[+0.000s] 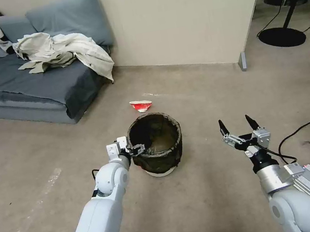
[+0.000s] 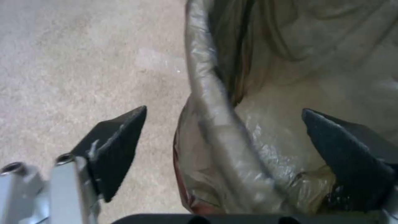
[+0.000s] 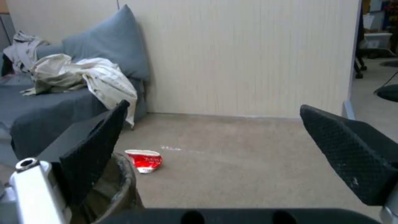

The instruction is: Pick up the trash can from the floor.

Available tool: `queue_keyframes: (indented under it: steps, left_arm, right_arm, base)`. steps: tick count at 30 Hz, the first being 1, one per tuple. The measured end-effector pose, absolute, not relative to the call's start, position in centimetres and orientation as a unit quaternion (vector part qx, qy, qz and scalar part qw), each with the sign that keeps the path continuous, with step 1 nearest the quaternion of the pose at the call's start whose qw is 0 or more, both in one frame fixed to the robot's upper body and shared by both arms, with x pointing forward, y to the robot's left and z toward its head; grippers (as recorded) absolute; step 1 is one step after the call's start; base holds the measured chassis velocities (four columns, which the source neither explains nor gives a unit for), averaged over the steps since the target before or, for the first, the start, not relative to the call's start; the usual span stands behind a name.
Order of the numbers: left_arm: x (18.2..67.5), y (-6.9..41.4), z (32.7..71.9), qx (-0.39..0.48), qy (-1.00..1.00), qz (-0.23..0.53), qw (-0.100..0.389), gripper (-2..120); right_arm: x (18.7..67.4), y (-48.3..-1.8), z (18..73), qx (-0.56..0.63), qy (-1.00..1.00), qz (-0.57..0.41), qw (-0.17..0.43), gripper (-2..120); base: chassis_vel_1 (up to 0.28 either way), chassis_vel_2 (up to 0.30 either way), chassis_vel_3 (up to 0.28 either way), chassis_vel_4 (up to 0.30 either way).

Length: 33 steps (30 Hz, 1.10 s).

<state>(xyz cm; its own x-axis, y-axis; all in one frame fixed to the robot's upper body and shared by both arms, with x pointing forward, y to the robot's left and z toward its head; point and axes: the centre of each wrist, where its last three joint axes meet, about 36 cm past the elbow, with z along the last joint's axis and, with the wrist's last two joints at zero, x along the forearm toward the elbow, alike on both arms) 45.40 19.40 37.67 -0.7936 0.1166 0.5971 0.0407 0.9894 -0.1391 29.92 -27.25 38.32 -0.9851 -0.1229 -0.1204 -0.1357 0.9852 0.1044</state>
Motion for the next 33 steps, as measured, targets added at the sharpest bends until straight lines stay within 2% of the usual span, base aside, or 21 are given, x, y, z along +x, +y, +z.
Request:
queue_keyframes:
  steps: [1,4,5,8,9,13,14,17,19,22,25,33]
  left_arm:
    - [45.4,19.4,37.7,-0.042,-0.945,0.06,0.319,89]
    - [45.5,19.0,37.6,-0.043,-0.941,0.056,0.33,76]
    - [45.5,19.0,37.6,-0.043,-0.941,0.056,0.33,76]
    - [45.6,18.7,37.3,-0.043,-0.939,0.054,0.337,61]
    - [45.6,18.7,37.3,-0.043,-0.939,0.054,0.337,61]
    - [45.8,18.4,36.9,-0.039,-0.936,0.055,0.344,43]
    - [45.8,18.4,36.9,-0.039,-0.936,0.055,0.344,43]
    - [45.8,18.4,36.7,-0.034,-0.936,0.054,0.347,28]
    - [45.7,18.4,36.6,-0.032,-0.936,0.054,0.347,25]
    - [45.7,18.7,36.4,-0.02,-0.937,0.049,0.346,11]
    - [45.6,18.8,36.3,-0.014,-0.938,0.052,0.343,5]
    - [45.4,19.5,36.0,0.0,-0.939,0.056,0.339,4]
  right_arm:
    - [29.9,-27.3,38.3,-0.065,0.995,0.056,0.057,100]
    - [29.9,-27.2,38.3,-0.065,0.995,0.056,0.058,100]
    - [29.9,-27.2,38.3,-0.065,0.995,0.056,0.058,100]
    - [29.9,-27.2,38.2,-0.065,0.995,0.056,0.058,100]
    - [29.9,-27.2,38.2,-0.065,0.995,0.056,0.058,100]
    - [29.8,-27.2,38.2,-0.064,0.995,0.056,0.058,100]
    - [29.8,-27.2,38.2,-0.064,0.995,0.056,0.058,100]
    - [29.8,-27.2,38.1,-0.064,0.995,0.056,0.059,100]
    - [29.8,-27.2,38.1,-0.064,0.995,0.056,0.059,100]
    - [29.8,-27.2,38.0,-0.065,0.995,0.057,0.058,100]
    - [29.8,-27.0,37.9,-0.067,0.994,0.058,0.058,100]
    - [29.8,-26.7,37.7,-0.07,0.994,0.06,0.057,100]
  base:
    - [0.0,0.0,0.0,0.0]
    - [0.0,0.0,0.0,0.0]
    - [0.0,0.0,0.0,0.0]
    - [0.0,0.0,0.0,0.0]
    - [0.0,0.0,0.0,0.0]
    - [0.0,0.0,0.0,0.0]
    - [0.0,0.0,0.0,0.0]
    - [0.0,0.0,0.0,0.0]
    - [0.0,0.0,0.0,0.0]
    - [0.0,0.0,0.0,0.0]
    - [0.0,0.0,0.0,0.0]
    - [0.0,0.0,0.0,0.0]
